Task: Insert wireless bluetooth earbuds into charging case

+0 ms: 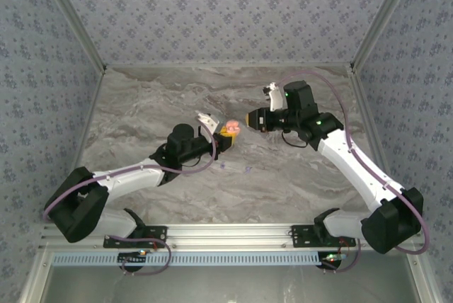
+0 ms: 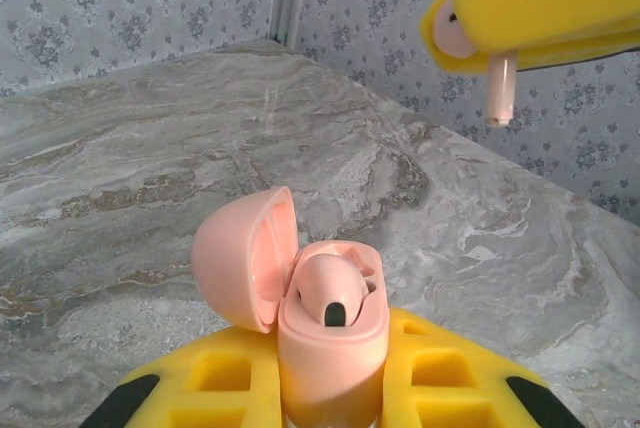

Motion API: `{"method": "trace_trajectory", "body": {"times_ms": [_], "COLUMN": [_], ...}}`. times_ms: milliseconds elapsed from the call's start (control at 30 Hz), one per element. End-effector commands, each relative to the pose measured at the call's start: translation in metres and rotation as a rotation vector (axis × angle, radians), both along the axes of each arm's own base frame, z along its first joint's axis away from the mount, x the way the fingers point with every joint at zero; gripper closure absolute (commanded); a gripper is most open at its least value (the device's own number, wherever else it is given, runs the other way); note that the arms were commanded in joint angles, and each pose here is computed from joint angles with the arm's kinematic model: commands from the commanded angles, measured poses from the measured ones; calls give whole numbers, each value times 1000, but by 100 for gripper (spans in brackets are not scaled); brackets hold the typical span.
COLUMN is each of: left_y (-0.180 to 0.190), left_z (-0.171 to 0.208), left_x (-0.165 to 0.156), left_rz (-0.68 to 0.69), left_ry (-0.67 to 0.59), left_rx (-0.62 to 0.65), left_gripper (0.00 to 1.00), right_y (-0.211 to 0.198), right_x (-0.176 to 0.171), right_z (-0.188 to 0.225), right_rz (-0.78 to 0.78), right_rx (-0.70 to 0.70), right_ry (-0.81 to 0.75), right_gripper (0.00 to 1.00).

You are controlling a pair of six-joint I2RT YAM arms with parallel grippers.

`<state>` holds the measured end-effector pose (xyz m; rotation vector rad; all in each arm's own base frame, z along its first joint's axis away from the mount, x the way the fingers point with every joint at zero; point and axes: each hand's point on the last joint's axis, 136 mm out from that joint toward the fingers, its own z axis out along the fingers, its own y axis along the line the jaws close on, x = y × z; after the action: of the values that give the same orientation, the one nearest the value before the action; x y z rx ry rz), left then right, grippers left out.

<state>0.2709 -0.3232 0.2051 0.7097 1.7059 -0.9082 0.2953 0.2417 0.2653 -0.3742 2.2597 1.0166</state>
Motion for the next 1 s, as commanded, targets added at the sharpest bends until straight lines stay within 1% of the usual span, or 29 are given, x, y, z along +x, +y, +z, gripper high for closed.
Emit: {"method": "trace_trajectory", "body": {"times_ms": [0, 533, 967], "left_y": [-7, -18, -25], "left_z": [42, 63, 65], "left_x": [-3, -4, -7], "left_rz": [-31, -50, -77], "left_ry": [-95, -100, -96], "left_rx": [-84, -143, -144], "left_gripper": [85, 85, 85], "right_y": [6, 14, 18], "right_x": [4, 4, 5], "right_z": [24, 23, 20], "right_rz": [-5, 2, 11], "right_rx": [42, 43, 38], "right_ry": [-51, -57, -48], "right_gripper": [77, 78, 78]}}
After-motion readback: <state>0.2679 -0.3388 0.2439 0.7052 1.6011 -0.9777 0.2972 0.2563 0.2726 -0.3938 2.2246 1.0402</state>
